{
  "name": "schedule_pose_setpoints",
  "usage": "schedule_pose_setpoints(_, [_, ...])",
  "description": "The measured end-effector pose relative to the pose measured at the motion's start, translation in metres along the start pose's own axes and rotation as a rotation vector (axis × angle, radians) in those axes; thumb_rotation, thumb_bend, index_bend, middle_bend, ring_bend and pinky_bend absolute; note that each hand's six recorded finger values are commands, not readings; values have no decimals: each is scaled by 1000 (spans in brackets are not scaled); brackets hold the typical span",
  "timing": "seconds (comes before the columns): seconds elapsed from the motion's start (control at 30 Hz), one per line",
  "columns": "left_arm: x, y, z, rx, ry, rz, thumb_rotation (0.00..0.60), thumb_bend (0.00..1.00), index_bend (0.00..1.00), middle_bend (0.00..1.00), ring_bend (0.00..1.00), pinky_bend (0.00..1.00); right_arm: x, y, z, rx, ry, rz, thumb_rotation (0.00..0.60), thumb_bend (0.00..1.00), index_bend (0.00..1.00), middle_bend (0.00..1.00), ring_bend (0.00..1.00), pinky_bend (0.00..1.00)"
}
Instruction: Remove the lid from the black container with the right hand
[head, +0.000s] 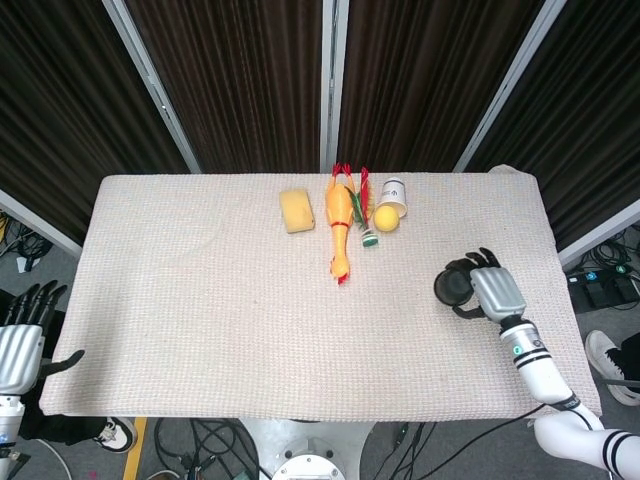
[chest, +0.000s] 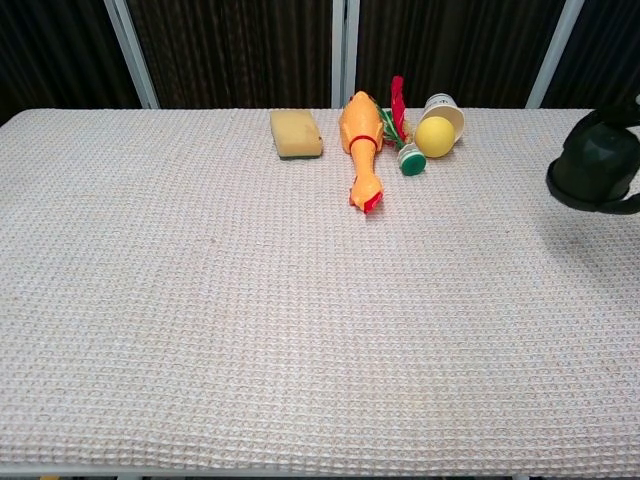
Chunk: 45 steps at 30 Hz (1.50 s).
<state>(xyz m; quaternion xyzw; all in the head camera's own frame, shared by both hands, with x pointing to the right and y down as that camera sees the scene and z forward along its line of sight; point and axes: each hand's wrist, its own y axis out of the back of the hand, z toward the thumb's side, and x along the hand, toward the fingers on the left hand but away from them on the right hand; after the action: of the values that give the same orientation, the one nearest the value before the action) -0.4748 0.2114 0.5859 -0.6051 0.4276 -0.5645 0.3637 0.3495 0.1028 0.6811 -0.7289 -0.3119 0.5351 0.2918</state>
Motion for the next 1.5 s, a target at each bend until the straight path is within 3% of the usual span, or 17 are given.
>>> schedule_pose_setpoints(0.13, [-2, 4, -3, 11, 4, 1, 600, 114, 89, 41, 0, 101, 12, -24, 76, -54, 210, 133, 600, 116, 347, 427, 105, 0])
schedule_pose_setpoints(0.23, [-3, 5, -3, 7, 3, 0, 600, 114, 89, 41, 0, 101, 22, -30, 111, -87, 298, 191, 600, 116, 347, 427, 105, 0])
schedule_pose_setpoints(0.3, [-3, 4, -3, 4, 1, 0, 600, 114, 89, 41, 0, 101, 20, -28, 110, -93, 286, 193, 600, 116, 347, 427, 105, 0])
schedule_pose_setpoints(0.37, [-2, 3, -3, -2, 2, 2, 600, 114, 89, 41, 0, 101, 13, -22, 89, -80, 222, 177, 600, 117, 347, 427, 105, 0])
schedule_pose_setpoints(0.53, [-2, 1, -4, -4, 5, 4, 600, 114, 89, 41, 0, 101, -5, 5, 4, 1, -12, 87, 600, 118, 346, 426, 104, 0])
schedule_pose_setpoints(0.6, [-3, 1, -5, -5, 7, 3, 600, 114, 89, 41, 0, 101, -6, 10, -13, 22, -59, 69, 600, 118, 346, 426, 104, 0])
schedule_pose_setpoints(0.7, [-4, 1, -6, -4, 8, 6, 600, 114, 89, 41, 0, 101, -6, 3, -2, 49, -23, 80, 600, 117, 346, 426, 104, 0])
schedule_pose_setpoints(0.87, [-4, 2, -6, 2, 2, 8, 600, 114, 89, 41, 0, 101, 5, -33, 82, 92, 226, 146, 600, 115, 347, 425, 104, 0])
schedule_pose_setpoints(0.97, [-3, 2, -5, 0, -1, 9, 600, 114, 89, 41, 0, 101, 13, -40, 108, 127, 309, 133, 600, 115, 347, 425, 105, 0])
schedule_pose_setpoints(1.07, [-3, 2, -5, -4, 1, 9, 600, 114, 89, 41, 0, 101, 11, -32, 90, 122, 253, 105, 600, 116, 347, 425, 103, 0])
schedule_pose_setpoints(1.23, [-3, 1, -5, -2, 3, 6, 600, 114, 89, 41, 0, 101, 4, -9, 13, 89, 23, 54, 600, 117, 346, 425, 101, 0])
schedule_pose_setpoints(1.3, [-3, 0, -5, 0, 3, 1, 600, 114, 89, 41, 0, 101, 4, -7, -3, 70, -21, 48, 600, 117, 346, 425, 101, 0])
schedule_pose_setpoints(1.4, [-3, -1, -3, 3, 0, -1, 600, 114, 89, 41, 0, 101, 6, -14, 5, 70, 8, 64, 600, 117, 347, 424, 101, 0])
schedule_pose_setpoints(1.5, [-2, -1, -3, 5, 1, -2, 600, 114, 89, 41, 0, 100, 8, -30, 32, 82, 100, 90, 600, 116, 347, 423, 101, 0])
